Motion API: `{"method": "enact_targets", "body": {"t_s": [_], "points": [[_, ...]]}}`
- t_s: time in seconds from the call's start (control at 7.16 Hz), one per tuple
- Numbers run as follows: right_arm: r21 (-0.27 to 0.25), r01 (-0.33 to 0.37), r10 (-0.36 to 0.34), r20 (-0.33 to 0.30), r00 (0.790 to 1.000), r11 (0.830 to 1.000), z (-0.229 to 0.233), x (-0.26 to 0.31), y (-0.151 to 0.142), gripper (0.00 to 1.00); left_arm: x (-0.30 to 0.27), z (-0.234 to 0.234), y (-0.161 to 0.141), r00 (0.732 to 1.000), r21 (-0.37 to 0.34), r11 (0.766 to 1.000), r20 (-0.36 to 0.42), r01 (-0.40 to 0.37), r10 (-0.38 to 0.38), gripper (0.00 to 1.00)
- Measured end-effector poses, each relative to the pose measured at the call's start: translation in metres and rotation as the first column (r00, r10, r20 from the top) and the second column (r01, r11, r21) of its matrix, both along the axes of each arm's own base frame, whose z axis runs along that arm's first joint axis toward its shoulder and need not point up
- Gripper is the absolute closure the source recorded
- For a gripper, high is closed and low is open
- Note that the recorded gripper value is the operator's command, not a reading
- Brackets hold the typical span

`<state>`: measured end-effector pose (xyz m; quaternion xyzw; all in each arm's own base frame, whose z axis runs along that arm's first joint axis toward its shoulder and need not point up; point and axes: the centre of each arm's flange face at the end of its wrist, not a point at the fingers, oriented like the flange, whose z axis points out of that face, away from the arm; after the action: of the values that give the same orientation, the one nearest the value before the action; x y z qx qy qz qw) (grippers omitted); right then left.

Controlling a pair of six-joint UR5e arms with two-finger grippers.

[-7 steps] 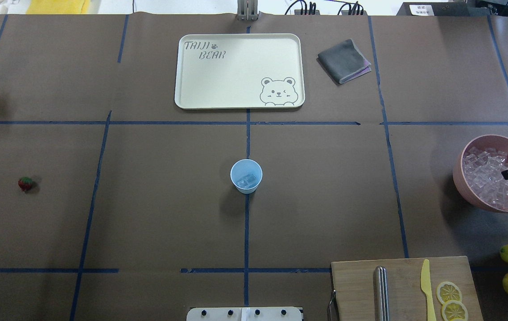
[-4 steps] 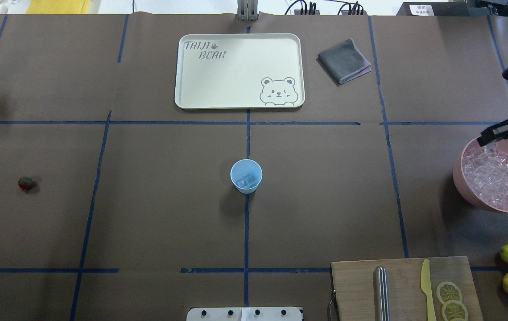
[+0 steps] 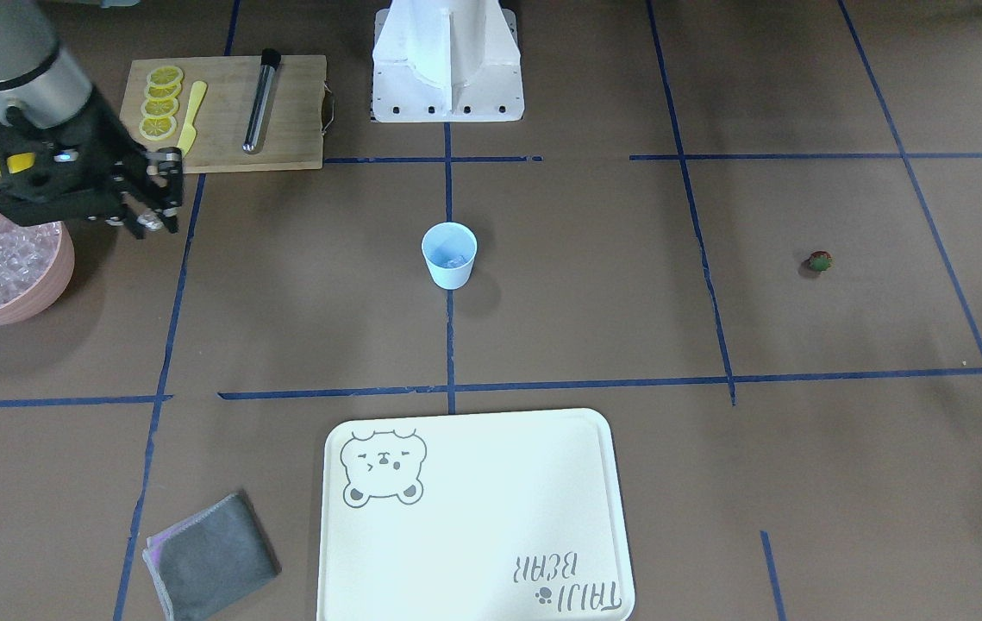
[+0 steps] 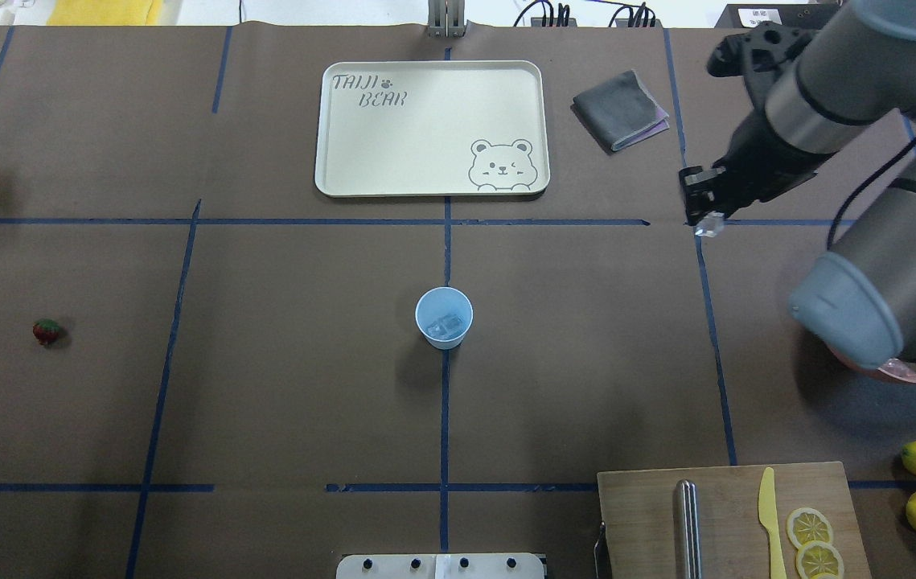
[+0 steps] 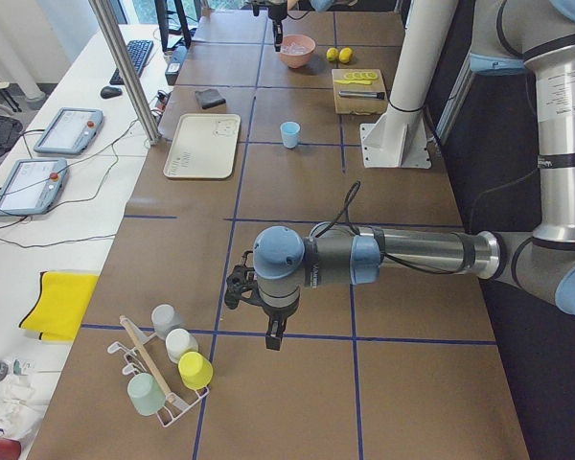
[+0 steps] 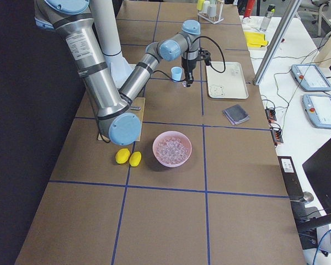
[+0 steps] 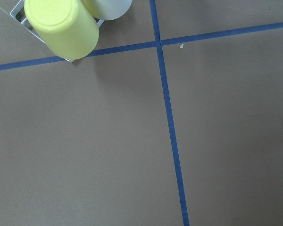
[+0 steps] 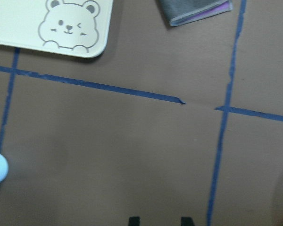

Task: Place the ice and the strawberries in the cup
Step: 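Carry the ice cube over the light-blue cup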

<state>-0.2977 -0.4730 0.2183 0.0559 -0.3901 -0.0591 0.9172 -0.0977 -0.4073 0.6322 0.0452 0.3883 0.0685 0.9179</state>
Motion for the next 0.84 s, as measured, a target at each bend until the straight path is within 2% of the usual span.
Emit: {"method": "enact_targets", "body": {"t_s": [0.42,0.7,0.84], "points": [[-0.042,-0.060,0.061,0.035,0.998,0.997,-0.098,-0.107,0.021,0.92,0.000,-0.003,0.000,1.000,0.005,1.000,-0.001,0.000,0.000,0.00],[-0.070,-0.095,0.096,0.014,0.995,0.993,-0.144,-0.174,0.022,0.92,0.000,-0.009,0.002,1.000,0.014,1.000,0.000,0.001,-0.001,0.00],[-0.070,-0.105,0.105,-0.005,0.994,0.992,-0.152,-0.205,0.029,0.92,0.000,-0.010,0.002,1.000,0.016,1.000,0.000,0.002,-0.002,0.00]]}}
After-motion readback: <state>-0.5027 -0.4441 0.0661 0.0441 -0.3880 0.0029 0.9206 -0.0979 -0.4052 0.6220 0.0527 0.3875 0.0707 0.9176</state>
